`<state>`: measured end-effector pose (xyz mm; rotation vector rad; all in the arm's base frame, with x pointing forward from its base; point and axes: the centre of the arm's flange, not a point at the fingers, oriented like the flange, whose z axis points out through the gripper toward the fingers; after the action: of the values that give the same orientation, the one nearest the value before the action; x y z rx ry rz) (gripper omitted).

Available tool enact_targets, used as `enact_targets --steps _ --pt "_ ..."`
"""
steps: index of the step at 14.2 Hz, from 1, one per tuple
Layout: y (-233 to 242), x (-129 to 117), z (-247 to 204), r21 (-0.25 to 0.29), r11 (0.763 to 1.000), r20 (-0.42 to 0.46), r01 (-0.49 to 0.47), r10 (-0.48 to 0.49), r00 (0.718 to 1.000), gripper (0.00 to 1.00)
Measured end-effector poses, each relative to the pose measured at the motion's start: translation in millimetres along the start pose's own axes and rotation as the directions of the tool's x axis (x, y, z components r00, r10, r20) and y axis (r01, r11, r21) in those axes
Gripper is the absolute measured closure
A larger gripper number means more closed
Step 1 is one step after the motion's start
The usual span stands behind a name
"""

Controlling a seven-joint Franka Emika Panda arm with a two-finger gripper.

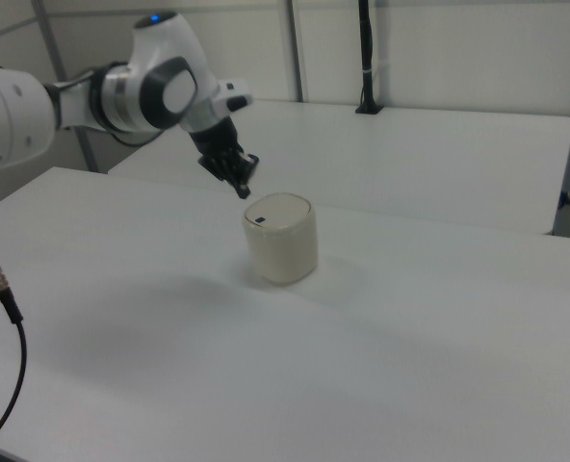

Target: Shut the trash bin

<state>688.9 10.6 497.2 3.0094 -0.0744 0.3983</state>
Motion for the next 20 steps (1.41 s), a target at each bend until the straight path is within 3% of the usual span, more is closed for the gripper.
enact_targets --steps 6,13,15,17,20 --pt "-28 -43 -92 -0.003 0.999 0.138 0.051 -0.05 0.989 0.93" --pt "-15 -75 -131 -0.01 0.998 0.221 0.065 -0.062 0.973 0.86" --pt "-10 -75 -131 -0.007 0.997 0.226 0.081 -0.077 0.971 0.65" --pt "-10 -75 -129 0.034 0.997 0.231 0.073 -0.079 0.97 0.36" --pt "-12 -76 -130 0.07 0.996 0.234 0.062 -0.076 0.969 0.29"
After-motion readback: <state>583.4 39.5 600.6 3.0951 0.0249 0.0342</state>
